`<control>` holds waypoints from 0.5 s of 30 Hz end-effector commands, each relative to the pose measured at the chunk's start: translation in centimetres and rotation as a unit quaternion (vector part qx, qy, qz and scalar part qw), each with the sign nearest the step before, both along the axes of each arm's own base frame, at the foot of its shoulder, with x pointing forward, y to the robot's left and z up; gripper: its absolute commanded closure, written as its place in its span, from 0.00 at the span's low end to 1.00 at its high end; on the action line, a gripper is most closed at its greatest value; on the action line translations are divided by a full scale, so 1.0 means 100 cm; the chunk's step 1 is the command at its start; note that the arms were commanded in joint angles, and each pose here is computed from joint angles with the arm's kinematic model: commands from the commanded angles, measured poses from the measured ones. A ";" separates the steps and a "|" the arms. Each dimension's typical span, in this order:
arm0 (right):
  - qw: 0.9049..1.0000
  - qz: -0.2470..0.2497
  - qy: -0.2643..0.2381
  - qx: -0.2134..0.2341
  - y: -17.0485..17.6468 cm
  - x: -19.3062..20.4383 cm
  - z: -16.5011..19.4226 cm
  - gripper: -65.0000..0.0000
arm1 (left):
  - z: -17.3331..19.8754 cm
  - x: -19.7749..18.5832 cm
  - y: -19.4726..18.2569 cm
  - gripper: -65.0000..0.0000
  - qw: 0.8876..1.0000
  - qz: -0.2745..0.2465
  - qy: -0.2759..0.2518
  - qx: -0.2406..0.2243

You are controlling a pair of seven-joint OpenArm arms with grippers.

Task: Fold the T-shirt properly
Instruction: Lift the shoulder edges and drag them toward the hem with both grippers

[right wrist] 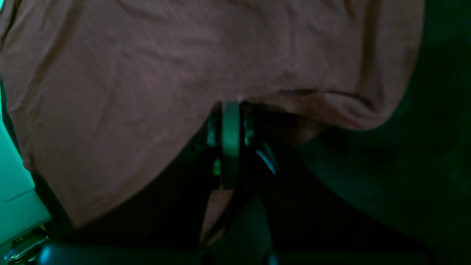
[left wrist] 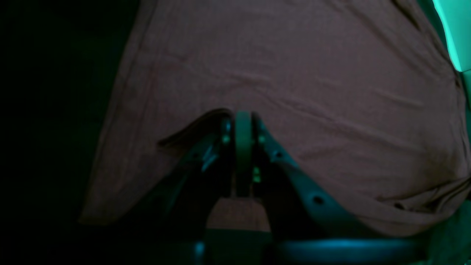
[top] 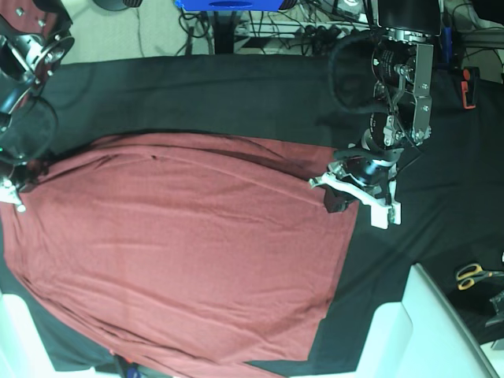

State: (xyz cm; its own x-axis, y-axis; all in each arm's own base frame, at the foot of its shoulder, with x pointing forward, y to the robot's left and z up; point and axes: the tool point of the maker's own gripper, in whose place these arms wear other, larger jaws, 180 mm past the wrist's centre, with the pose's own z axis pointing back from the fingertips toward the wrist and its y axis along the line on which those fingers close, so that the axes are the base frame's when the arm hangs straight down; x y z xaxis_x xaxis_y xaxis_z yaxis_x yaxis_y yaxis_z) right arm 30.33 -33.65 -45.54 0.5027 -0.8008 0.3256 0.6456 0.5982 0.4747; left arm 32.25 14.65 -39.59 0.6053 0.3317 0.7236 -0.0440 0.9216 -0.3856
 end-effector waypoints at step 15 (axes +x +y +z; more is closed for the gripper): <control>1.000 -0.026 -0.003 -0.012 -0.028 0.013 -0.001 1.00 | 0.019 0.028 0.018 1.00 0.999 0.031 -0.038 -0.007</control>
State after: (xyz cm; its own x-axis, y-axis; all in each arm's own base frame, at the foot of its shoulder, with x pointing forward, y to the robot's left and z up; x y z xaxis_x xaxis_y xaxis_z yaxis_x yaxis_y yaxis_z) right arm 30.25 -34.69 -47.57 0.4873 -0.8223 0.2939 0.6886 0.5688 0.4498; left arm 34.03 15.86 -39.23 0.5740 0.3782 0.7263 -0.0872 0.9101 -0.4051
